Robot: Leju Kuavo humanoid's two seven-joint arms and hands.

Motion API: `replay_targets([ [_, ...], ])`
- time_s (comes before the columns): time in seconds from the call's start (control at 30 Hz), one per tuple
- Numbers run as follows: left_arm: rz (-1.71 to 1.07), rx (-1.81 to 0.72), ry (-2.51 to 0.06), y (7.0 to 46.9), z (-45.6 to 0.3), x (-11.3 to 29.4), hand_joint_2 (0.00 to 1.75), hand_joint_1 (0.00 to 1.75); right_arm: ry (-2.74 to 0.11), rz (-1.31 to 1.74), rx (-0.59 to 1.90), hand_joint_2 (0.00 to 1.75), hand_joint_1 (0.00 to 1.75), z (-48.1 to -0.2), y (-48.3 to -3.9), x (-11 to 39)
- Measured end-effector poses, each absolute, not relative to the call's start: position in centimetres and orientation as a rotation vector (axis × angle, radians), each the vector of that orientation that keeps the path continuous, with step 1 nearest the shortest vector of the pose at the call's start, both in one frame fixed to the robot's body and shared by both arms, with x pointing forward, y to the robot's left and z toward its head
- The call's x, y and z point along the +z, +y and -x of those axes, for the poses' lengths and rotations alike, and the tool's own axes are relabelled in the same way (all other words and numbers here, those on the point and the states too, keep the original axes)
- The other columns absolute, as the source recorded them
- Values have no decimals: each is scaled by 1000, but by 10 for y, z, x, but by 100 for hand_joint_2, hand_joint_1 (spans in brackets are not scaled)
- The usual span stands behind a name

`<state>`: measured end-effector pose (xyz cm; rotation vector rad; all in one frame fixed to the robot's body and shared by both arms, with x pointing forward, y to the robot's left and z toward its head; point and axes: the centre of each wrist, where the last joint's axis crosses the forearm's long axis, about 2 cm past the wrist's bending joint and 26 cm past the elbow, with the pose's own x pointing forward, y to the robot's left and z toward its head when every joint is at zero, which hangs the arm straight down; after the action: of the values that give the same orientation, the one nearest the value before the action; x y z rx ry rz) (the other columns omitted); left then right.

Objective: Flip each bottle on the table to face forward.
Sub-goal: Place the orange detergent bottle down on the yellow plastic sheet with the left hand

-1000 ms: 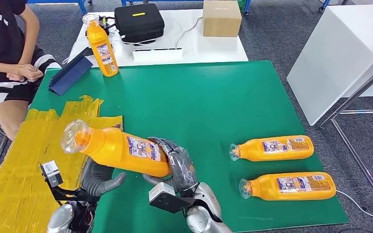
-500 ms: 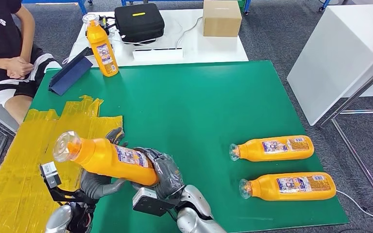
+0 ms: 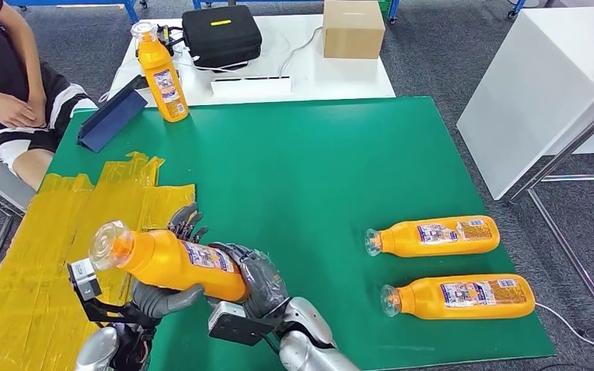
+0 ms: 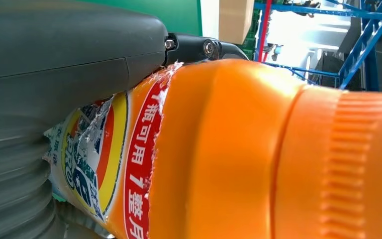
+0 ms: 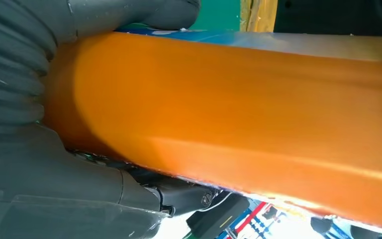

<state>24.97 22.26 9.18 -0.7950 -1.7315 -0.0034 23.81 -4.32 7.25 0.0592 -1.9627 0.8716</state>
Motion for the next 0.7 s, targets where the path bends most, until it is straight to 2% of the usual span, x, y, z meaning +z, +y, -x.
replay_targets([
  [0.43,804,-10,-1738,220,-249,94,175,0,-1940,-62,884,175,175,-238,-43,68],
  [0.47,805,-10,-1739,220,-249,94,175,23,-1939,-63,885,175,175,-238,-43,68],
  [0.57,806,-11,-1741,220,-249,94,175,154,-1936,-63,887,175,175,-237,-44,67],
  [0.6,806,-11,-1743,220,-249,94,175,175,-1936,-63,887,175,175,-237,-44,67],
  [0.7,804,-14,-1748,220,-249,94,175,175,-1939,-66,887,175,175,-237,-44,67],
])
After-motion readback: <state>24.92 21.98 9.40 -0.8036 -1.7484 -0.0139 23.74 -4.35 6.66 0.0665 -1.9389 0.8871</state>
